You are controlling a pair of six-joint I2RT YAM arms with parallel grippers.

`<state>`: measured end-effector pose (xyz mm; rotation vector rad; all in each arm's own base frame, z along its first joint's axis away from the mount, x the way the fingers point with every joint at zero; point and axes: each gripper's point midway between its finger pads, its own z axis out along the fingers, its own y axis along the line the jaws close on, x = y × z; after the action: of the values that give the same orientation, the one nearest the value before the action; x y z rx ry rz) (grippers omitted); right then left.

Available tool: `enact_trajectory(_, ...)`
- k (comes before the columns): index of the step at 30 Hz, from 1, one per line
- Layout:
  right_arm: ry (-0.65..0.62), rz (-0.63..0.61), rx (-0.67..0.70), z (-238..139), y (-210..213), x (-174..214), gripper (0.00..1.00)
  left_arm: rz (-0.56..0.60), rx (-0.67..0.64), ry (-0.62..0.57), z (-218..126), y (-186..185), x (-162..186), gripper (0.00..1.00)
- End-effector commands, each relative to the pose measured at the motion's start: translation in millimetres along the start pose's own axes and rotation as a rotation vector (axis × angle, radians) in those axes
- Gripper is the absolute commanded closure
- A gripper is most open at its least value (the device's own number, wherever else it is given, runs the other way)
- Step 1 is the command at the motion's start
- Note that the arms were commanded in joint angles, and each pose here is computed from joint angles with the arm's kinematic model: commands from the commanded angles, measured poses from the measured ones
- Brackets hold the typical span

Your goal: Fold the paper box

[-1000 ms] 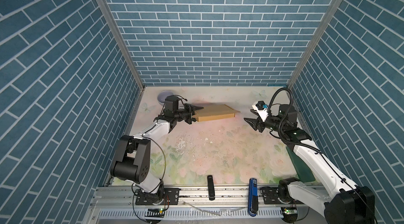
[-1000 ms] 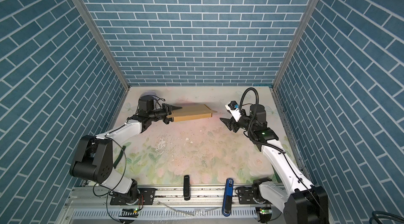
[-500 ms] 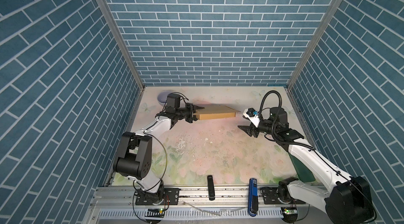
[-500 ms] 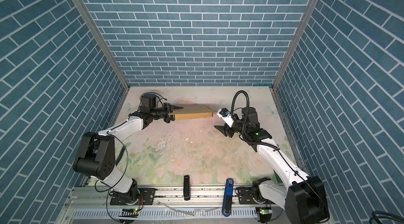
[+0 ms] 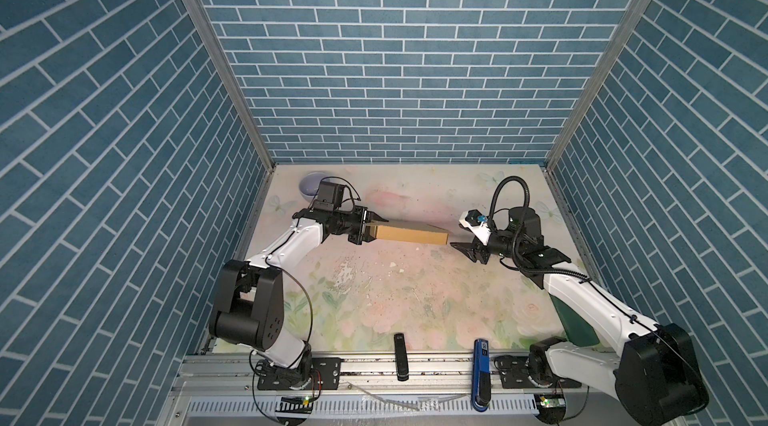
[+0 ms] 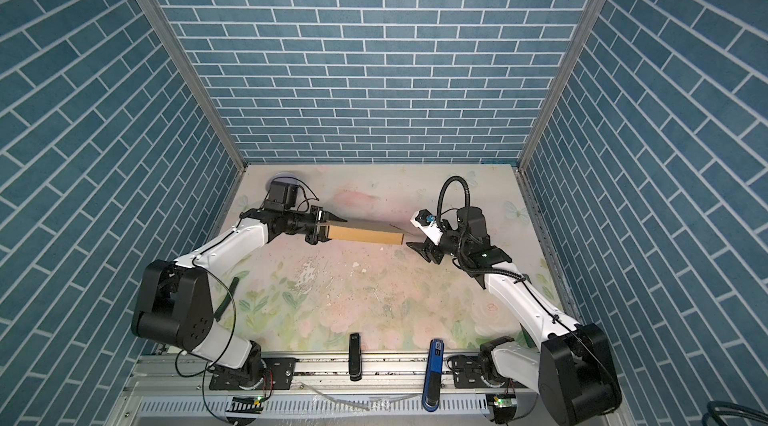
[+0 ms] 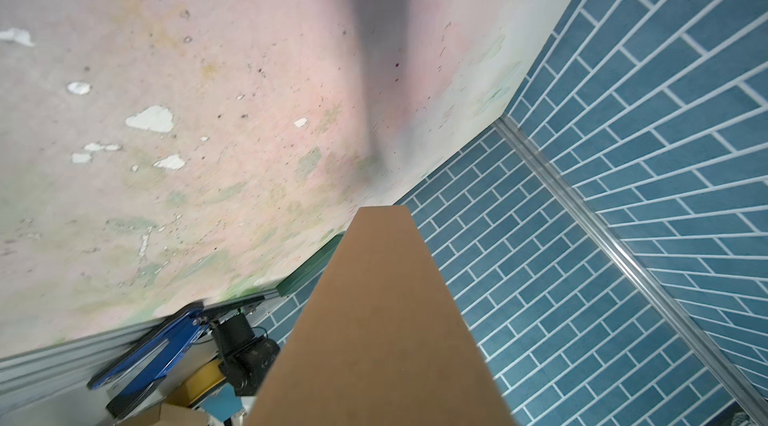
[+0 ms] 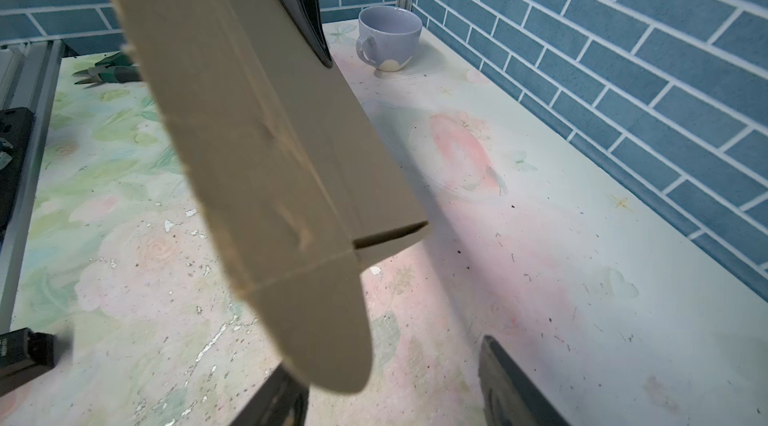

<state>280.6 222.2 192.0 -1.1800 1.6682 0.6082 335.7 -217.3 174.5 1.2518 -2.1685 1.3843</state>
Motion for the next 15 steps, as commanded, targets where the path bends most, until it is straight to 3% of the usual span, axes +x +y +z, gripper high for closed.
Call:
enact_trajectory(1,-0.030,-0.071,-0.039,-1.6,11.9,-3.1,0.36,-0.022,-0.124,0.041,-2.4,21.1,8.4,0.76)
enact_trajectory(7,-0.049,-0.069,-0.106,-7.8,32.2,-8.3,0.36,0.009,-0.221,0.077,-3.6,16.1,12.3,0.77)
enact_trajectory(15,-0.035,-0.070,-0.187,-17.2,58.0,-14.0,0.34,0.033,-0.253,0.093,-0.5,5.2,9.8,0.77)
